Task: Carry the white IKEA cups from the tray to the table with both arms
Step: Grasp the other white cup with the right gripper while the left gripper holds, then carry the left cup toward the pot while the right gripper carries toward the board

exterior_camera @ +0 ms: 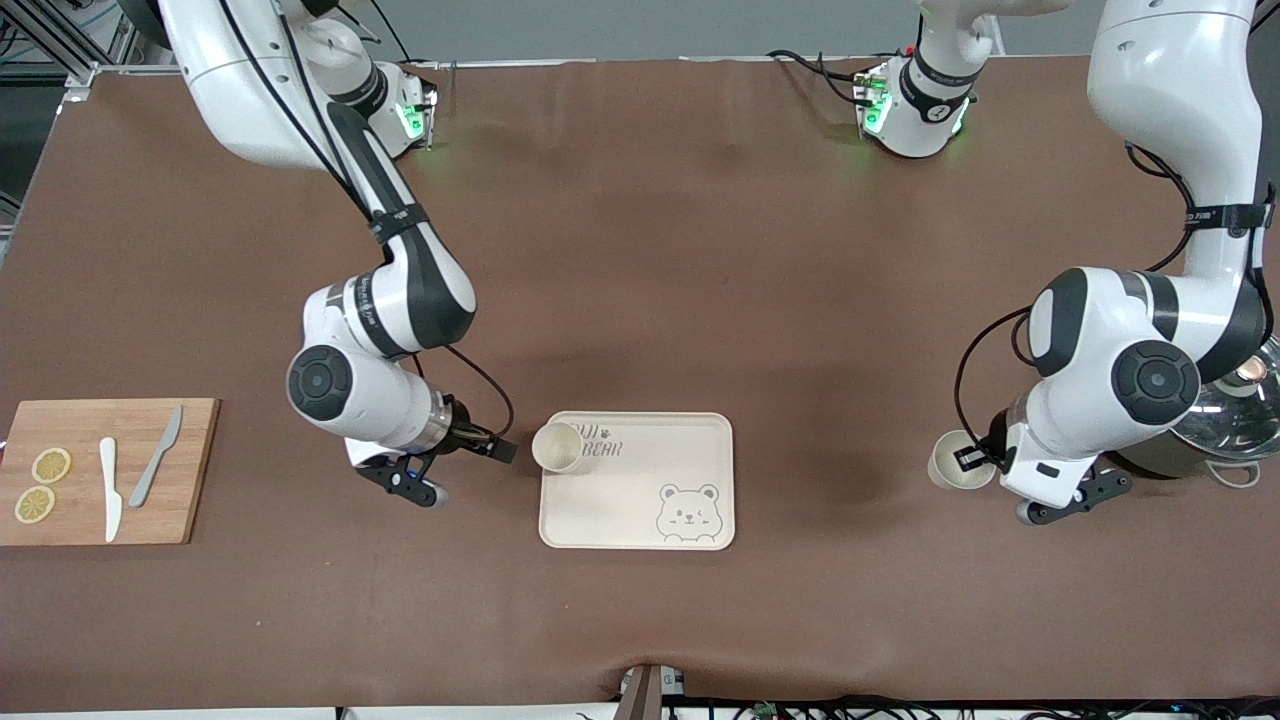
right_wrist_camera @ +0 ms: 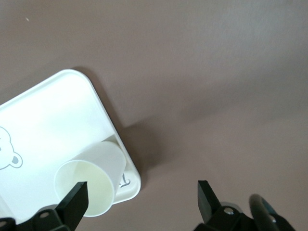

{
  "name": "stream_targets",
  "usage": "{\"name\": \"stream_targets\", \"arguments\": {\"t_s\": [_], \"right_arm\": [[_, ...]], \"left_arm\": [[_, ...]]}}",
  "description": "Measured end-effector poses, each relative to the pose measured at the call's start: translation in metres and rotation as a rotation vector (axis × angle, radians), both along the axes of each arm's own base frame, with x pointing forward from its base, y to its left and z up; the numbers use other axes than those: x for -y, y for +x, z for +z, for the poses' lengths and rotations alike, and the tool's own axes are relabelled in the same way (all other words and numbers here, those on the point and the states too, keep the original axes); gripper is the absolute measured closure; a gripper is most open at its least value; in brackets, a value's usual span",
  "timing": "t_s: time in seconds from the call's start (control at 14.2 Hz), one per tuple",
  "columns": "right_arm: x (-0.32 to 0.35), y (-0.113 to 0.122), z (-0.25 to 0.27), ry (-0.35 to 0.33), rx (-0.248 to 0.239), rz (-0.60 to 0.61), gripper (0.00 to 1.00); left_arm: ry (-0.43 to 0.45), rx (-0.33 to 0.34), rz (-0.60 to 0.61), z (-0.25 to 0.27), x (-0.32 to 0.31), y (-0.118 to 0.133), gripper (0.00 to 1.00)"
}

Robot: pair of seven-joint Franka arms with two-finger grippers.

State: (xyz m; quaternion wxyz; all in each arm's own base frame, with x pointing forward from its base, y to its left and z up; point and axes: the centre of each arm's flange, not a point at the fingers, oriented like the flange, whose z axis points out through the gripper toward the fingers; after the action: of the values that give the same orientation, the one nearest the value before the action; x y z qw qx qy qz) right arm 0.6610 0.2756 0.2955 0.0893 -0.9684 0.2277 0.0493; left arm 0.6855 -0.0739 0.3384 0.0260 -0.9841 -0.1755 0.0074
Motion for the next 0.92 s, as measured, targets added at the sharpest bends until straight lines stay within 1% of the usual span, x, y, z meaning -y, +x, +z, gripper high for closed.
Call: {"name": "stream_targets", "arguments": {"t_s": [0.07,0.21,0.28,0.42,0.49,0.56,0.63,0.71,0.85,0.92], "right_arm": [[-0.010,-0.003,-0.006,-0.001,0.002,-0.017,0.00],[-0.027,-0.006,-0.020,0.002,0.023,-0.038,0.00],[-0.033,-0.008,-0.028,0.000,0.024,-0.042,0.00],[-0.044,-0.013,-0.042,-0.007,0.013,-0.037,0.00],[-0.049,-0.016,-0.046,-0.009,0.010,-0.035,0.03],[-0.051,-0.017,-0.047,-0.010,0.008,-0.032,0.03],[-0.052,-0.018,-0.048,-0.010,0.007,-0.032,0.10],[-0.053,-0.018,-0.049,-0.011,0.005,-0.033,0.22],[-0.053,-0.019,-0.052,-0.012,-0.001,-0.042,0.43],[-0.053,-0.019,-0.053,-0.009,-0.005,-0.051,0.55]], "left_arm": [[-0.001,-0.001,0.007,-0.007,-0.007,-0.002,0.96],[-0.005,0.011,0.020,-0.021,-0.026,-0.005,0.96],[-0.007,0.013,0.022,-0.029,-0.036,-0.008,0.96],[-0.010,0.009,0.026,-0.045,-0.058,-0.015,0.96],[-0.012,0.004,0.025,-0.054,-0.067,-0.019,0.96],[-0.015,0.003,0.025,-0.062,-0.071,-0.023,0.96],[-0.017,-0.001,0.025,-0.069,-0.070,-0.027,0.96],[-0.022,-0.009,0.022,-0.074,-0.068,-0.031,0.96],[-0.028,-0.026,0.024,-0.081,-0.066,-0.036,0.96],[-0.033,-0.034,0.029,-0.084,-0.067,-0.039,0.96]]}}
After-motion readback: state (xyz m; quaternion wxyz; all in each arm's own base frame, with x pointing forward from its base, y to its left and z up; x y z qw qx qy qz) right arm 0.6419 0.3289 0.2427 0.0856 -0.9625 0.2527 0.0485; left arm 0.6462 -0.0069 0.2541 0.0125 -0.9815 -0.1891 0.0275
